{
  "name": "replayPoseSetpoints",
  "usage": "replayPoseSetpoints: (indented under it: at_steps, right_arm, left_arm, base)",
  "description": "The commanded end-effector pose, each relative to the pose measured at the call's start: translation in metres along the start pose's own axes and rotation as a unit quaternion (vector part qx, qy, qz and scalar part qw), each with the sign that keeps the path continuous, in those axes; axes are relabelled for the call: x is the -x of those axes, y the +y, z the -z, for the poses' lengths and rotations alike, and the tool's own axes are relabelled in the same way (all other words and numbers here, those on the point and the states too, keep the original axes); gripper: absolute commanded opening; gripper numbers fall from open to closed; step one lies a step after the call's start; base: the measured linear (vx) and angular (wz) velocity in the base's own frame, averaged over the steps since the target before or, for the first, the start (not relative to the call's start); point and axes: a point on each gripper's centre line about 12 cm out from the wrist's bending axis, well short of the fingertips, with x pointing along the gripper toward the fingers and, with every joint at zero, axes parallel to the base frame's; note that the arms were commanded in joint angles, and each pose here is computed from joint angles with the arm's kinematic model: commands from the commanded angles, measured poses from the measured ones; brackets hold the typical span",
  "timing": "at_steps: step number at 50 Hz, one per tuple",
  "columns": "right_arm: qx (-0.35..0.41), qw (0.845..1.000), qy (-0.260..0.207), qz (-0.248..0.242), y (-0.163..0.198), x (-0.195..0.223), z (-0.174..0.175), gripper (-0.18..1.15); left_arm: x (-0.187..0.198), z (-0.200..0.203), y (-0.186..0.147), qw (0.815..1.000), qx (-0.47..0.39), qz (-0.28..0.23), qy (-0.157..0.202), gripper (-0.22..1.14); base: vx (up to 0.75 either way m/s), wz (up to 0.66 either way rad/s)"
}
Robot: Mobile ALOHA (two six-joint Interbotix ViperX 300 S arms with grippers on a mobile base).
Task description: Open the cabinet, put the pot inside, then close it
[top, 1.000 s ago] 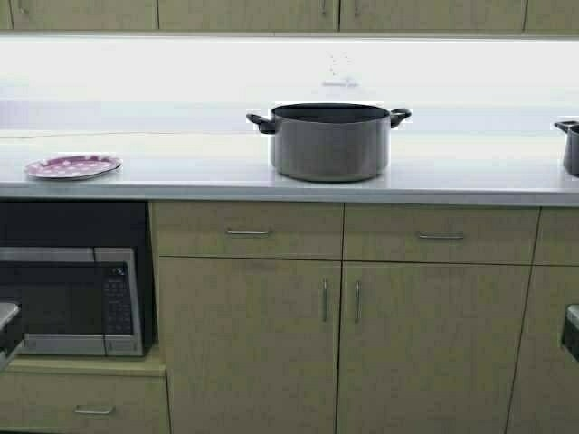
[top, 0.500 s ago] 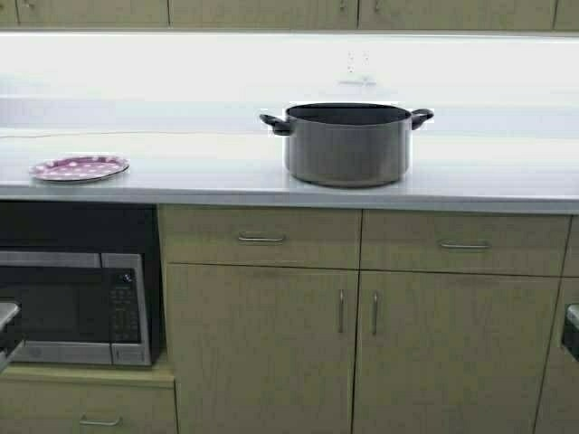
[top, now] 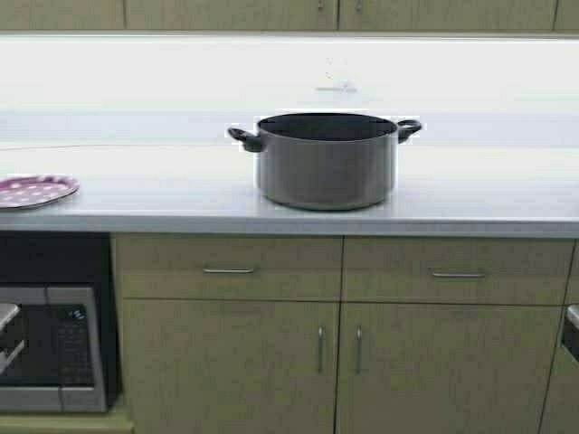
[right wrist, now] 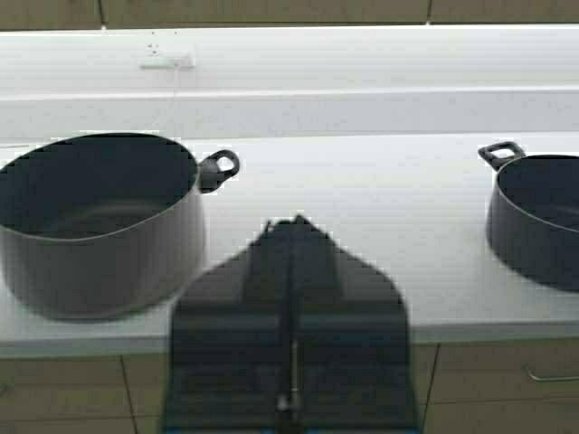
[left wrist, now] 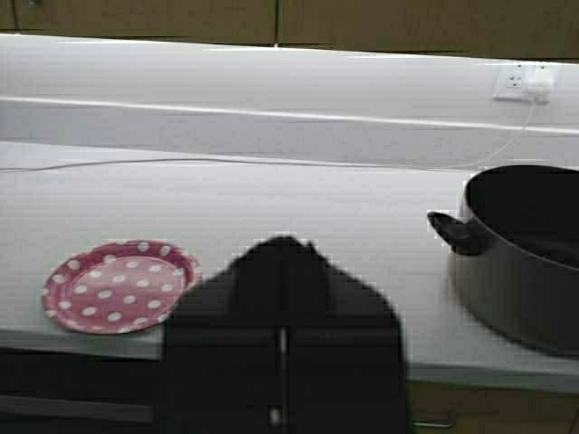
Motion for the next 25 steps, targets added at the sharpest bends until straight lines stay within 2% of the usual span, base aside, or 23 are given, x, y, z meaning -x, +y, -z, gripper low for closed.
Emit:
replayPoseSetpoints:
  at_steps: [1,25]
  right_arm:
    - [0.000,1.000,-0.010,0.004,-0.0015,-0.0014,-0.0061,0.06]
    - [0.001,1.000,-0.007,0.008,-0.0033,-0.0013,-0.0040,0.06]
  left_arm:
    - [-0.0006,-0.0050,0.0003,1.000,0.002,-0.001,-0.009,0.02]
    - [-0.0050,-0.0008,0.0005,1.000,0.001,-0.001,0.001,0.02]
  base:
    - [0.35,-0.18]
    - [0.31,-0.08]
